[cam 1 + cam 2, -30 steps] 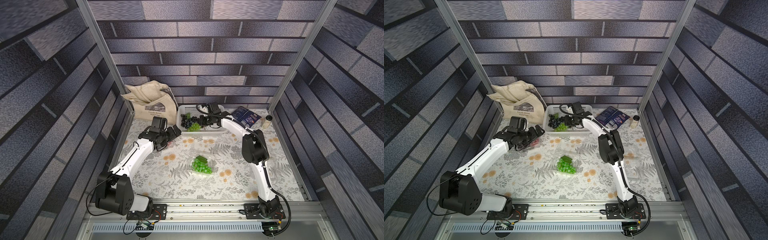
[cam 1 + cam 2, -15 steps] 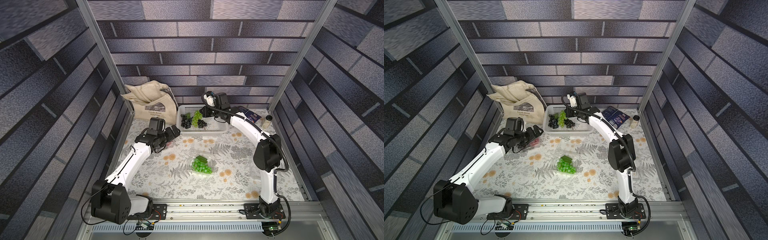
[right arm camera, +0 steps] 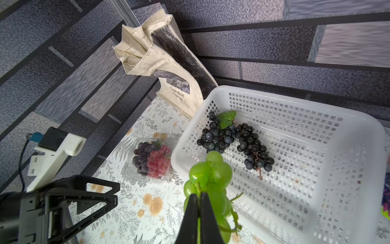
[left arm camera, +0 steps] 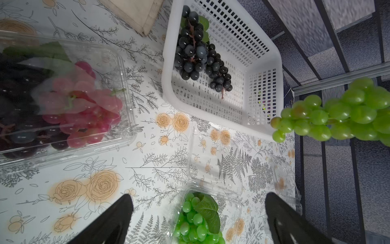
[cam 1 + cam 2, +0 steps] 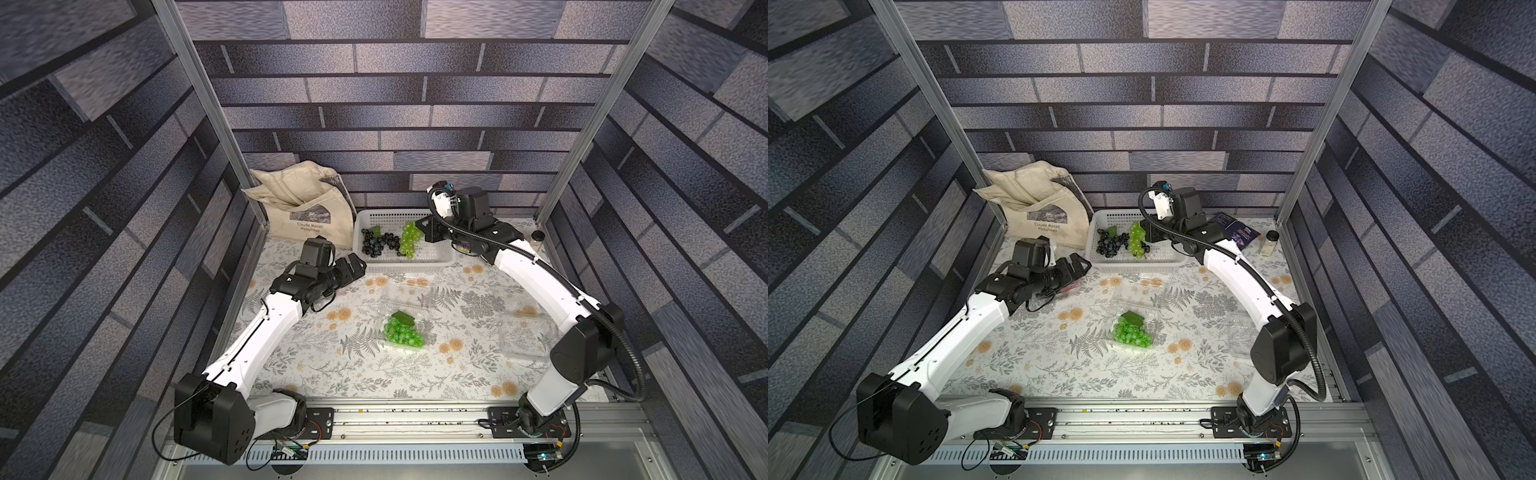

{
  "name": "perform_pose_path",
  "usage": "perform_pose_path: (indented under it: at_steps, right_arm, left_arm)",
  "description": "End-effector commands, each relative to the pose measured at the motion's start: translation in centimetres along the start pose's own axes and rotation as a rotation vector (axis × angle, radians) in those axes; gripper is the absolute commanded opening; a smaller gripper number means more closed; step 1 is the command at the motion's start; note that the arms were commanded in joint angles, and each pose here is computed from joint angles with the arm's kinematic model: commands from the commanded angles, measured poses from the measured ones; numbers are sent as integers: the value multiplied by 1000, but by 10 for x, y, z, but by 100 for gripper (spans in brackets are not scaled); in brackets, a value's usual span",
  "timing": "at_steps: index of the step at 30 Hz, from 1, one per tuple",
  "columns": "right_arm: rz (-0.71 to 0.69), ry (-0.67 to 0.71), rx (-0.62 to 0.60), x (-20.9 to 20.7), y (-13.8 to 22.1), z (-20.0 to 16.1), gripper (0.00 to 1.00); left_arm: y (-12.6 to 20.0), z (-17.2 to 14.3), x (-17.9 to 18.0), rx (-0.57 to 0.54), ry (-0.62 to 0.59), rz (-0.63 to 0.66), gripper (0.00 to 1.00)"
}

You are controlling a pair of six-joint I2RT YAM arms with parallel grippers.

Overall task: Pack grapes into containers
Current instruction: Pick up the grape from the basket, then place the grape into the packing box.

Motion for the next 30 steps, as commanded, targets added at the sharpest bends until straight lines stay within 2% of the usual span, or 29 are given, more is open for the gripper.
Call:
perform_pose_path:
  at_steps: [1,12,19,28,30]
  right_arm:
    - [-13,56,37,17,25,-11,0]
    - [-1,151,166,68,70,-70,0]
    - [32,139,215,90,71,-108,0]
    - [26,100,226,91,68,-135,0]
    - [29,91,263,90,64,-153,0]
  left_arm:
    - [5,-6,-2,-13,-1,-8,100]
    - [16,-27,-5,-22,-38,-21,100]
    - [18,-44,-4,-19,-60,-23,100]
    - [16,-62,2,-12,-80,-16,100]
    - [16,-65,3,-15,-81,-19,100]
Point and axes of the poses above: each gripper's point midway between its finger pads, its own y axis back along the fingers, its own x axis along the line the jaws close on, z = x × y, the point moved 4 cm from there along y, back along the fingers, and after that the axes turned 14 degrees about y, right-handed, at the moved point
